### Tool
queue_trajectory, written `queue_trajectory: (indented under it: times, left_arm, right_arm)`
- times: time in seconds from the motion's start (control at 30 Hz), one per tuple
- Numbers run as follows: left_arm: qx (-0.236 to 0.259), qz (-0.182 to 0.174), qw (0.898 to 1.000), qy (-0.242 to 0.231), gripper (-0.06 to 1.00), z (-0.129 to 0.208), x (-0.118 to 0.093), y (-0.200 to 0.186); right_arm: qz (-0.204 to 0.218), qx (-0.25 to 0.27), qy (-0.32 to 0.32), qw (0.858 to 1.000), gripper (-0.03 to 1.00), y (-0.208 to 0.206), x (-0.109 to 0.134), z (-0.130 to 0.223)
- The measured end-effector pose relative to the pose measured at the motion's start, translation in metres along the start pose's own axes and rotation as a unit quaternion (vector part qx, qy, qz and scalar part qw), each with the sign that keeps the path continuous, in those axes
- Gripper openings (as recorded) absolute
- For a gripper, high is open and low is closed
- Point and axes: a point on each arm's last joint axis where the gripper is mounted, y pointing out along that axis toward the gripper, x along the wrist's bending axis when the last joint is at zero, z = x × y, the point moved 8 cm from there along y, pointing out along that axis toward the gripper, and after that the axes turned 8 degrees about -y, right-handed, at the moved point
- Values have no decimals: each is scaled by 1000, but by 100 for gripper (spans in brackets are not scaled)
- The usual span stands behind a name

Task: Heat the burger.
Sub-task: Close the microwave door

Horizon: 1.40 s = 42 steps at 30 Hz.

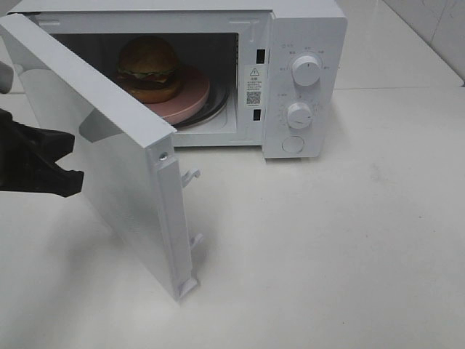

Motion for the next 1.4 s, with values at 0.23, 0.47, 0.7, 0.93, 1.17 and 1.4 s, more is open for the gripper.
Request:
queue_trajectory:
  times: [0.23,0.47,0.7,0.93,1.17,1.4]
  left_arm:
    - [-11,21,1000,-4,0,-10,-17,23]
    - [-20,49,999,9,0,-22,-43,53]
    - [-17,53,998,4,0,-26,-49,71]
    - [-62,59,996,2,0,-48,-56,81]
    - [-83,62,995,-1,0,-63,-61,100]
    - [-100,66,993,-17,0,-79,-67,121]
  right_arm:
    - [0,0,0,1000,75,0,0,0]
    - [0,0,0,1000,75,0,0,0]
    - [0,0,0,1000,75,0,0,0]
    - [0,0,0,1000,75,0,0,0]
    - [0,0,0,1000,75,0,0,0]
    - [0,0,0,1000,75,0,0,0]
